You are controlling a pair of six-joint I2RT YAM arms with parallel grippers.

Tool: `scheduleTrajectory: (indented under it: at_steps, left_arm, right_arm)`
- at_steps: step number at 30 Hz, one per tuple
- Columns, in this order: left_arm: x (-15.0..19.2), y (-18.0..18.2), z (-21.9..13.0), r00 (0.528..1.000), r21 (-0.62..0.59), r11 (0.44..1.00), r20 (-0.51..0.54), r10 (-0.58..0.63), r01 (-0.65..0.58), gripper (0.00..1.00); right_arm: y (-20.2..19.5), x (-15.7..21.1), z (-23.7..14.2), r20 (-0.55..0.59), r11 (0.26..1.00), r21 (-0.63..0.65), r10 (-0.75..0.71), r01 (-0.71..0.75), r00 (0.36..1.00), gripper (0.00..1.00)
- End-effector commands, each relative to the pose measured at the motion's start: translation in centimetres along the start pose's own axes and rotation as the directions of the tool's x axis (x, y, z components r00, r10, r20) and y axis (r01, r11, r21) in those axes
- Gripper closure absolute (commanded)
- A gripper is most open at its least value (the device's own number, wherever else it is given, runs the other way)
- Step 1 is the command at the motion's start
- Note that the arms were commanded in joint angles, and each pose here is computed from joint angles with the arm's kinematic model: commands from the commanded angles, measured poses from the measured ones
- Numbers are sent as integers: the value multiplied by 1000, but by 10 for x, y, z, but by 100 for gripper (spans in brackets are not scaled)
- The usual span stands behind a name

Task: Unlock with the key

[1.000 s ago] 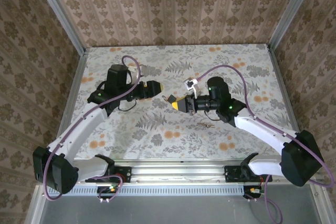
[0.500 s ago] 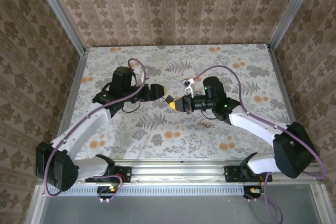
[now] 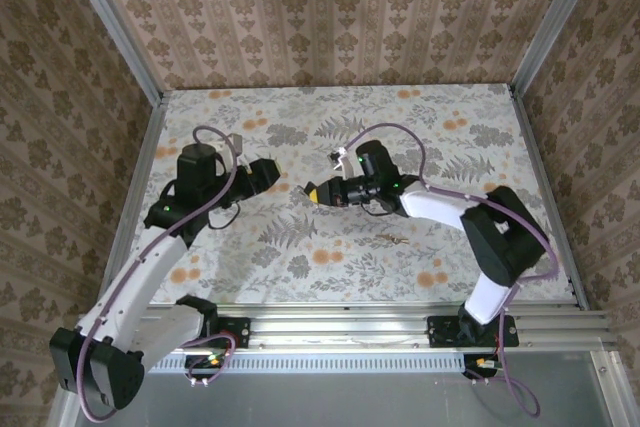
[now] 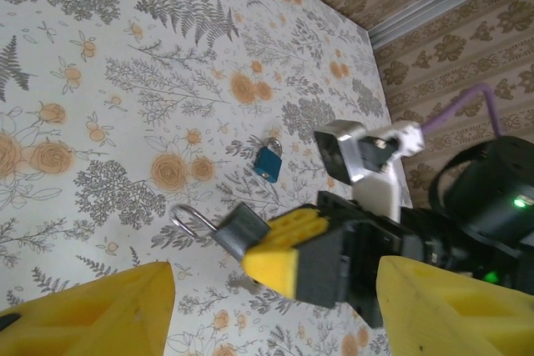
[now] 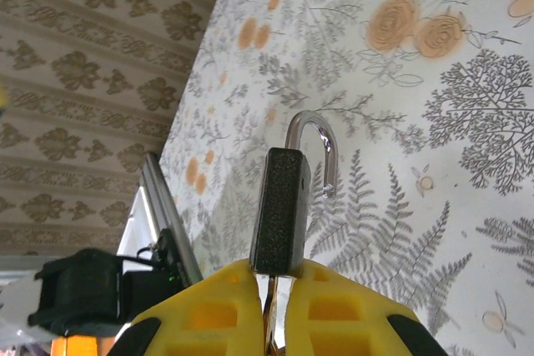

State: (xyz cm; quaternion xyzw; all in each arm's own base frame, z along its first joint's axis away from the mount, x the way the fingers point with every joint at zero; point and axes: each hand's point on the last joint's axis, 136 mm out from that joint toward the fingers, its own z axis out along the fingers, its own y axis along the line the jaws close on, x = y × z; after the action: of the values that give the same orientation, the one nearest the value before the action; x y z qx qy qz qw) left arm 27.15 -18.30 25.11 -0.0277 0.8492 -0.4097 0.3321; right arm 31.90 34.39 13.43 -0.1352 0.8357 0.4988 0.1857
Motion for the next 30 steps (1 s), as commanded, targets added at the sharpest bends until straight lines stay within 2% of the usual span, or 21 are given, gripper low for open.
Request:
scheduleTrajectory:
  at_steps: [1,11,23,27,30]
  left_arm:
    - [7,9,-3,999,-29,999,-7,-41,41,34]
    - [13,12,1,996,-5,996,-12,-86,86,34]
    - [17,14,3,994,11,994,-16,-109,109,34]
    - [18,14,4,993,16,993,-16,-114,115,34]
    - [18,14,4,993,14,993,-17,-117,118,34]
  right_arm:
    - [0,-11,22,-2,999,0,53,-53,999,100]
    - [-33,-22,78,-34,966,37,259,-258,965,99]
    - [-54,-22,101,-39,930,41,367,-366,929,97]
    - [-60,-20,103,-38,923,46,383,-381,923,91]
    - [-63,-20,102,-36,917,50,397,-395,917,83]
